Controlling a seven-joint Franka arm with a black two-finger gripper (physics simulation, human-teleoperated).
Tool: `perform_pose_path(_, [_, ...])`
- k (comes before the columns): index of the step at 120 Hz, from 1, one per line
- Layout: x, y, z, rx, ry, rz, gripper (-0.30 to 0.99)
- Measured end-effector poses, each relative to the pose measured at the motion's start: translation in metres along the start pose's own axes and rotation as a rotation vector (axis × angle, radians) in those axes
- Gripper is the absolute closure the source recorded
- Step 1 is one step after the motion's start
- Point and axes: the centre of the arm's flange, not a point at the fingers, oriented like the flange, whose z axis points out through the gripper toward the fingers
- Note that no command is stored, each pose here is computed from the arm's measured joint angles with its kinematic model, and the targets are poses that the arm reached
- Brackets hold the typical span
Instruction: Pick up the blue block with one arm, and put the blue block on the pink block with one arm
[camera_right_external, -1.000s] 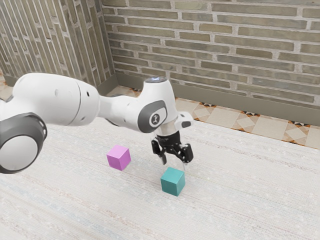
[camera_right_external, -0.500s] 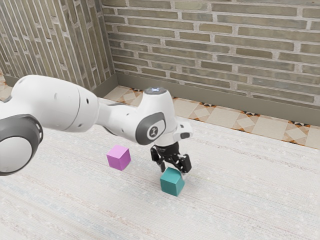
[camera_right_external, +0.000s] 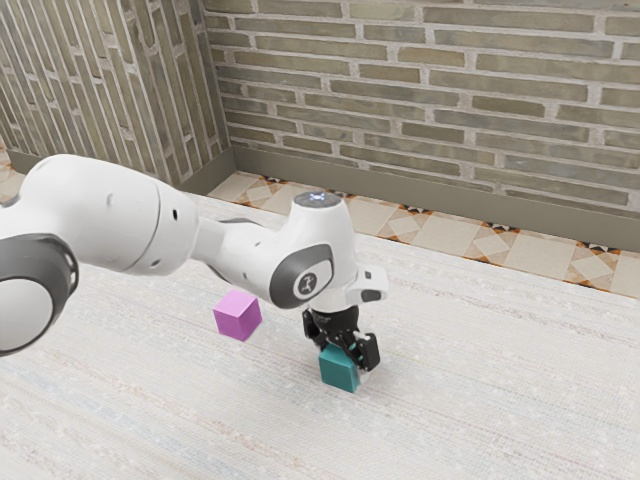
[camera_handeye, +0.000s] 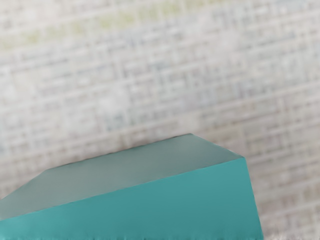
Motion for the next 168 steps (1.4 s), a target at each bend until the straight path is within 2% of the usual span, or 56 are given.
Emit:
perform_pose_path(31, [0.002,-0.007,-0.003,-0.009,0.02,-0.036,0.1])
perform_pose_path(66, [0.003,-0.008,-0.006,-0.007,0.028,-0.064,0.29])
perform_pose_path(84, [0.003,-0.009,-0.013,-0.005,0.039,-0.076,0.32])
perform_pose_path(97, [0.004,-0.018,-0.034,0.0,0.069,-0.093,0.33])
perform_pose_path(108, [-0.001,-0.055,-0.069,0.006,0.114,-0.147,0.34])
perform_pose_path(120, [-0.014,-0.117,-0.097,0.02,0.147,-0.228,0.33])
perform_pose_path(135, [-0.032,-0.175,-0.106,0.041,0.153,-0.287,0.32])
perform_pose_path(148, [-0.056,-0.196,-0.102,0.047,0.134,-0.298,0.32])
perform_pose_path(168, [-0.066,-0.213,-0.105,0.056,0.139,-0.27,0.32])
